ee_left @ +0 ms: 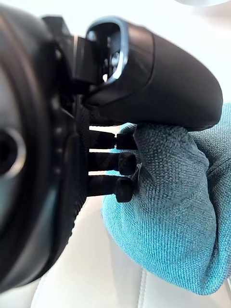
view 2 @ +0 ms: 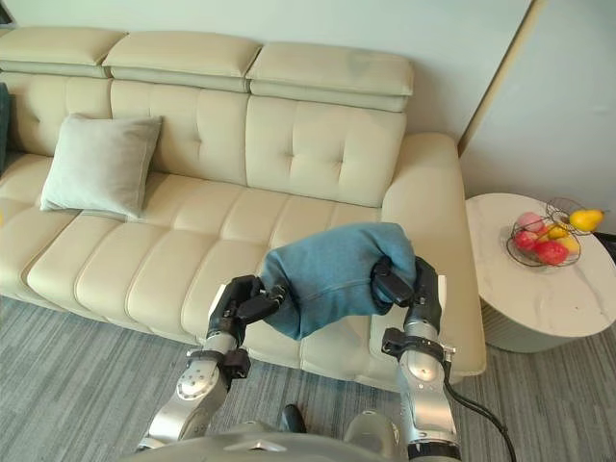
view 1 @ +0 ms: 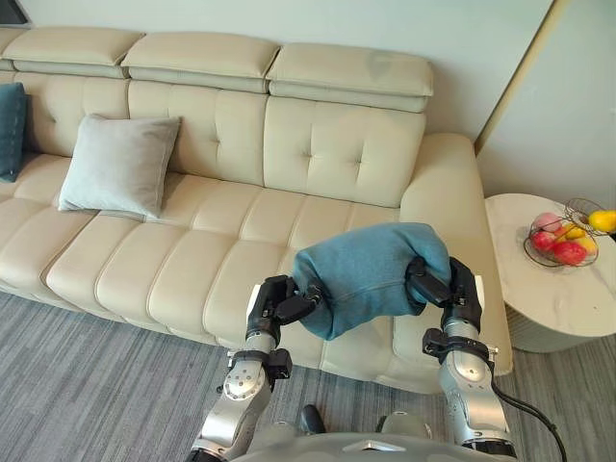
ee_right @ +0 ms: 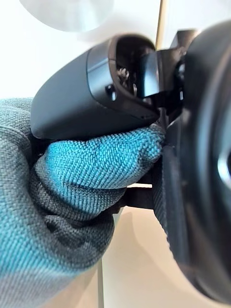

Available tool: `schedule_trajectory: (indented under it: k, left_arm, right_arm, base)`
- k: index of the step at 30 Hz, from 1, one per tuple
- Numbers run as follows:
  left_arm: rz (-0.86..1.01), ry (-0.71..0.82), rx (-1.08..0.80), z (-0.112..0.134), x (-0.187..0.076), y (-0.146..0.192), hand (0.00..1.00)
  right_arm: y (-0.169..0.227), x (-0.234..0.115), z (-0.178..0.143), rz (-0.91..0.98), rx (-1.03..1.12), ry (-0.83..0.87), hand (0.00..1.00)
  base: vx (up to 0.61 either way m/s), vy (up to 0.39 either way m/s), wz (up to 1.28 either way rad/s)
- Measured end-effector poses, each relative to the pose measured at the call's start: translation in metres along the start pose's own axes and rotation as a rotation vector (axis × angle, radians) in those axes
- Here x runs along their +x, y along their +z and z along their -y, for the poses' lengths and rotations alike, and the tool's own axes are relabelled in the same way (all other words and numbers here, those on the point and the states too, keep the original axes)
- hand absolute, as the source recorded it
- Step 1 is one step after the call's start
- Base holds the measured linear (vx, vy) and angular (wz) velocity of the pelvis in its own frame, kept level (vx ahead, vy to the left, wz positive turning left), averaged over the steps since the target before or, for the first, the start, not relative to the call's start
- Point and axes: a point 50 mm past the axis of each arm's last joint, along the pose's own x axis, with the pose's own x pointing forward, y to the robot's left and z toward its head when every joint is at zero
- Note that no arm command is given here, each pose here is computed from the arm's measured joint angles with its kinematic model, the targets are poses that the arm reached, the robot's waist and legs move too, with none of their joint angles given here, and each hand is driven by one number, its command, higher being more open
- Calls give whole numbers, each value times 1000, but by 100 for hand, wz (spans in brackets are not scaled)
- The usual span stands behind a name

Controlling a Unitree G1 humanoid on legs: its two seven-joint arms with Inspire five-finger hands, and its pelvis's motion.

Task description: Pick up cushions and gather them together orderly.

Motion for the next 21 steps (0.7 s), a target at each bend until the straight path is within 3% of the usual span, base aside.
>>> schedule_trajectory:
  k: [6, 11, 15, 21]
  left_arm:
    - [-13, -9, -9, 1, -3, -4, 0]
    - [-43, -15, -44, 5, -10, -12, 0]
    - [-53, -26, -62, 11, -11, -15, 0]
    - [-73, -13, -32, 3, -13, -19, 0]
  right_arm:
    - [1, -3, -1, 3, 9, 3, 0]
    - [14, -12, 0, 61, 27, 7, 0]
    - [25, -7, -2, 116, 31, 13, 0]
    - [11, -11, -8, 52, 60, 11, 0]
  base:
    - [227, -25, 43]
    - [184, -28, -28]
    - [218, 287, -77]
    - [149, 204, -20]
